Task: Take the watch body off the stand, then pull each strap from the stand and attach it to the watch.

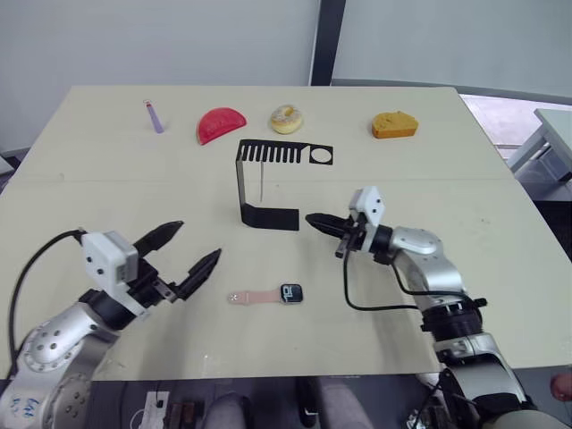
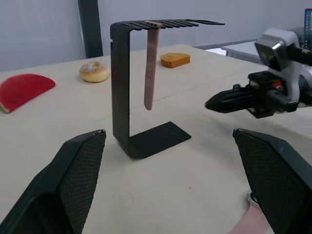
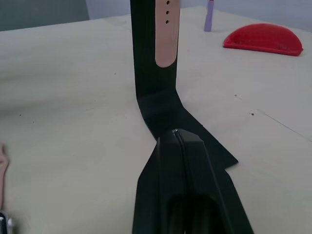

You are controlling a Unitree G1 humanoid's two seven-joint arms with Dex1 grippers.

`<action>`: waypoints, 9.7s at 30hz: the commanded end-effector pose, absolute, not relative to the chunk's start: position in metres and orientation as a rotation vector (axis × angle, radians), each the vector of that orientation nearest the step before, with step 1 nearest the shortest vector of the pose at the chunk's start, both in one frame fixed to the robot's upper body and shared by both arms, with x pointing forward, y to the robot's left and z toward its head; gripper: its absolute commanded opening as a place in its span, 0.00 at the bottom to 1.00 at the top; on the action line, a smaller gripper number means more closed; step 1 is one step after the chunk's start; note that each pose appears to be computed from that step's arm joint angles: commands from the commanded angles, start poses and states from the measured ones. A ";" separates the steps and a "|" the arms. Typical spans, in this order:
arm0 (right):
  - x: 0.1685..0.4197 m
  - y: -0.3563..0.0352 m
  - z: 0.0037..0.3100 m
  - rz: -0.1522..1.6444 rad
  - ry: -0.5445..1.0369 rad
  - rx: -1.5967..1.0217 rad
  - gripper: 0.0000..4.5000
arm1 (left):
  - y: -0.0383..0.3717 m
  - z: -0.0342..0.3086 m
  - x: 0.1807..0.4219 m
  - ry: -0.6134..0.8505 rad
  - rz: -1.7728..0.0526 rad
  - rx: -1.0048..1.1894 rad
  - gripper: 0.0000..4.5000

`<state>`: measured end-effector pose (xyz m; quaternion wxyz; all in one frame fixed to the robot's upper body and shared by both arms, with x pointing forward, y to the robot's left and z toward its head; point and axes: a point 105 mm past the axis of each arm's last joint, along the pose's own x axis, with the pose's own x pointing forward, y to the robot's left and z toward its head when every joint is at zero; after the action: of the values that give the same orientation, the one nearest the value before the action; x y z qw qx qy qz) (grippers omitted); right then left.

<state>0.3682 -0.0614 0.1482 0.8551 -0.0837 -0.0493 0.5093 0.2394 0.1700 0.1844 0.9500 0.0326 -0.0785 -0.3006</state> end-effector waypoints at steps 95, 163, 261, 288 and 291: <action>0.396 -0.021 0.089 1.040 0.068 -0.183 0.00 | 0.084 0.213 0.351 -0.453 -0.352 0.131 0.01; 0.253 -0.033 0.211 1.379 0.043 0.797 0.81 | 0.084 0.183 0.241 0.266 -1.533 -0.331 0.00; 0.242 -0.054 0.216 1.430 -0.054 0.523 0.00 | 0.122 0.196 0.249 0.054 -1.348 -0.080 0.77; 0.233 -0.262 0.158 0.766 -0.087 -0.431 0.00 | 0.283 0.165 0.239 0.132 -0.855 0.398 0.99; 0.232 -0.260 0.159 0.784 -0.096 -0.429 0.00 | 0.261 0.169 0.244 0.109 -0.928 0.399 0.99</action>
<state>0.2348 -0.2605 0.1465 0.9071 -0.1923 -0.0248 0.3735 0.2429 0.2758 0.1595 0.8830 0.1900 0.0726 -0.4230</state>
